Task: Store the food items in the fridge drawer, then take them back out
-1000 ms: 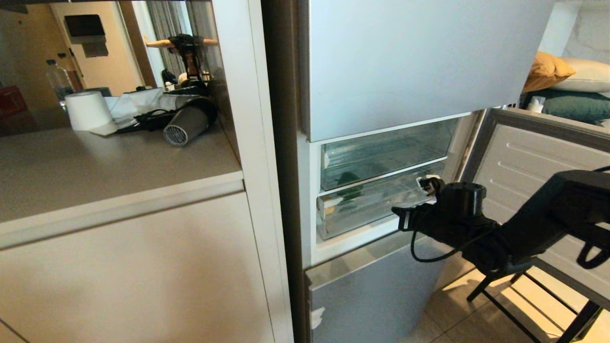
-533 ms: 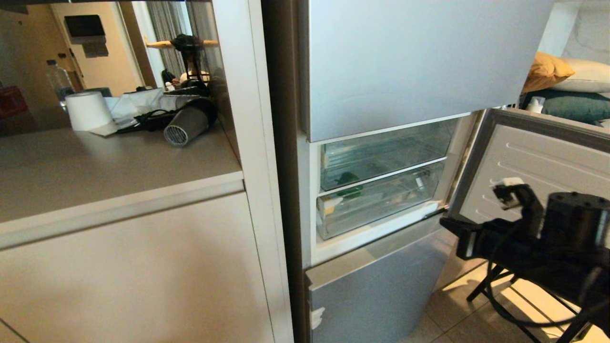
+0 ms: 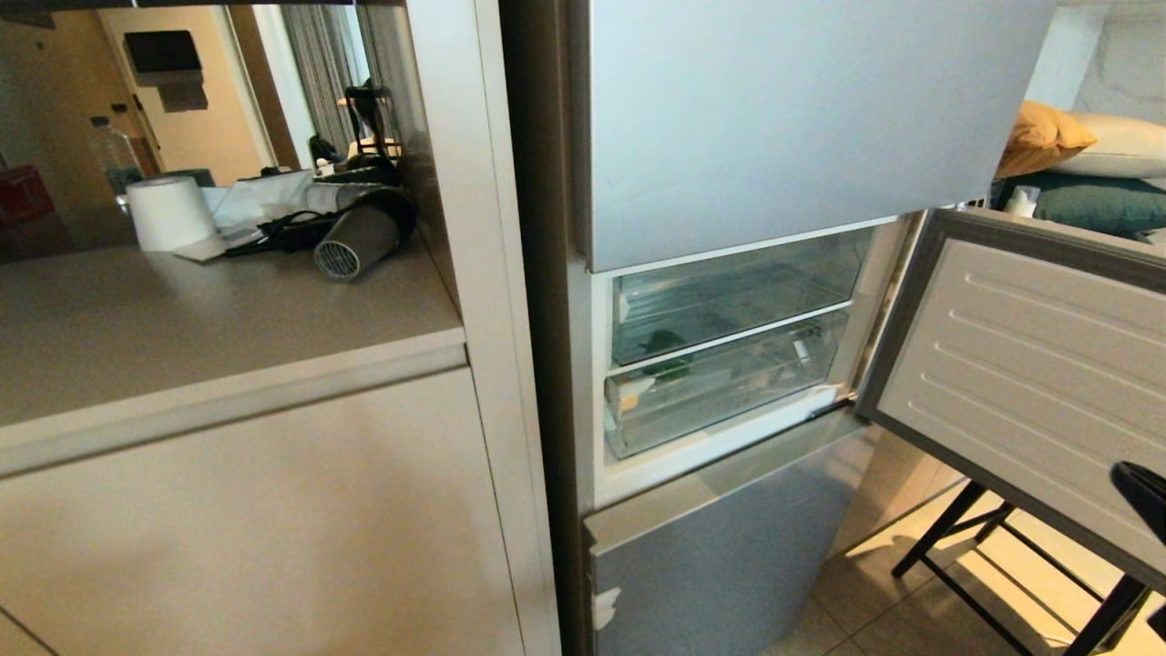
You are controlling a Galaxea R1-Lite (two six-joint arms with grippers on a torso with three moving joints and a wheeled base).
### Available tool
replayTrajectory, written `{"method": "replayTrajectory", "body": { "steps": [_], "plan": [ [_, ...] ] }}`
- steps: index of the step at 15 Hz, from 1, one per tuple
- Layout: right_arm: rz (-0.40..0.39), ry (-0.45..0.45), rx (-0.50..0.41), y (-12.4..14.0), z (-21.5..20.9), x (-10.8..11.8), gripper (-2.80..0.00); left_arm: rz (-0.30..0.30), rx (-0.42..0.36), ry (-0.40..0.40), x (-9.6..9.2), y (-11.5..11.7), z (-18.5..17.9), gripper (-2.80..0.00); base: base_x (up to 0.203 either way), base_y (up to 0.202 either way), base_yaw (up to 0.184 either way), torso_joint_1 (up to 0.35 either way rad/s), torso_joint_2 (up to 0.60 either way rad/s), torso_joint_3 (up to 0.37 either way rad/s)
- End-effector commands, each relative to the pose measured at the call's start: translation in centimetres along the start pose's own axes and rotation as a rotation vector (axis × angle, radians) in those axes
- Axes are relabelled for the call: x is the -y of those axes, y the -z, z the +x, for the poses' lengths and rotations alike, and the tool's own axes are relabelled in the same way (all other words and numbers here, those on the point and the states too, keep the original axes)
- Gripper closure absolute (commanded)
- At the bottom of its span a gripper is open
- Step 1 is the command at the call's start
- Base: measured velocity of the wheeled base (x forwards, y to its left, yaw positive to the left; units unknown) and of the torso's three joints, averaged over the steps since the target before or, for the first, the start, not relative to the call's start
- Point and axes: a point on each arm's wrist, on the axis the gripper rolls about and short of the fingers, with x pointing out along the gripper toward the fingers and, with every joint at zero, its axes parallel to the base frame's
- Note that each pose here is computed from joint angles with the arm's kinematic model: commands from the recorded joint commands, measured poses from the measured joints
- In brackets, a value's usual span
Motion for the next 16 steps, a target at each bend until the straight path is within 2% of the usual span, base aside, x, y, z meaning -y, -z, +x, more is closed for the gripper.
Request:
{"method": "replayTrajectory", "body": {
  "steps": [1, 2, 4, 5, 6, 7, 8, 9, 11, 12, 14, 16],
  "plan": [
    [-0.005, 0.05, 0.167, -0.5, -4.5, 0.7, 0.0, 0.0, 0.0, -0.001, 0.0, 0.0, 0.0, 0.0, 0.0, 0.0, 0.0, 0.0, 0.0, 0.0],
    [-0.021, 0.068, 0.162, 0.2, -6.0, 0.8, 0.0, 0.0, 0.0, -0.001, 0.0, 0.0, 0.0, 0.0, 0.0, 0.0, 0.0, 0.0, 0.0, 0.0],
    [-0.044, 0.081, 0.077, 2.4, -7.9, 0.9, 0.0, -0.001, 0.0, -0.001, 0.0, 0.0, 0.0, 0.0, 0.0, 0.0, 0.0, 0.0, 0.0, 0.0],
    [-0.054, 0.063, -0.035, 4.1, -8.2, 0.7, 0.0, -0.001, 0.0, -0.001, 0.0, 0.0, 0.0, 0.0, 0.0, 0.0, 0.0, 0.0, 0.0, 0.0],
    [-0.055, 0.011, -0.135, 5.3, -8.3, 0.4, 0.0, -0.001, 0.0, -0.001, 0.0, 0.0, 0.0, 0.0, 0.0, 0.0, 0.0, 0.0, 0.0, 0.0],
    [-0.049, -0.043, -0.174, 5.8, -8.4, 0.1, 0.0, -0.001, 0.0, -0.001, 0.0, 0.0, 0.0, 0.0, 0.0, 0.0, 0.0, 0.0, 0.0, 0.0],
    [-0.029, -0.135, -0.199, 6.3, -8.9, -0.3, 0.0, -0.001, 0.0, -0.001, 0.0, 0.0, 0.0, 0.0, 0.0, 0.0, 0.0, 0.0, 0.0, 0.0],
    [-0.006, -0.17, -0.197, 6.4, -9.5, -0.4, 0.0, -0.001, 0.0, -0.001, 0.0, 0.0, 0.0, 0.0, 0.0, 0.0, 0.0, 0.0, 0.0, 0.0],
    [0.007, -0.165, -0.113, 6.6, -10.9, -0.5, 0.0, -0.001, -0.001, -0.001, 0.0, 0.0, 0.0, 0.0, 0.0, 0.0, 0.0, 0.0, 0.0, 0.0],
    [0.0, -0.14, -0.082, 6.7, -11.3, -0.5, 0.0, -0.001, 0.0, -0.001, 0.0, 0.0, 0.0, 0.0, 0.0, 0.0, 0.0, 0.0, 0.0, 0.0],
    [-0.036, 0.021, -0.104, 7.6, -11.1, -0.2, 0.0, -0.001, 0.0, 0.001, 0.0, 0.0, 0.0, 0.0, 0.0, 0.0, 0.0, 0.0, 0.0, 0.0],
    [-0.062, -0.002, -0.101, 7.8, -11.0, -0.3, 0.0, -0.001, 0.0, -0.001, 0.0, 0.0, 0.0, 0.0, 0.0, 0.0, 0.0, 0.0, 0.0, 0.0]
  ]
}}
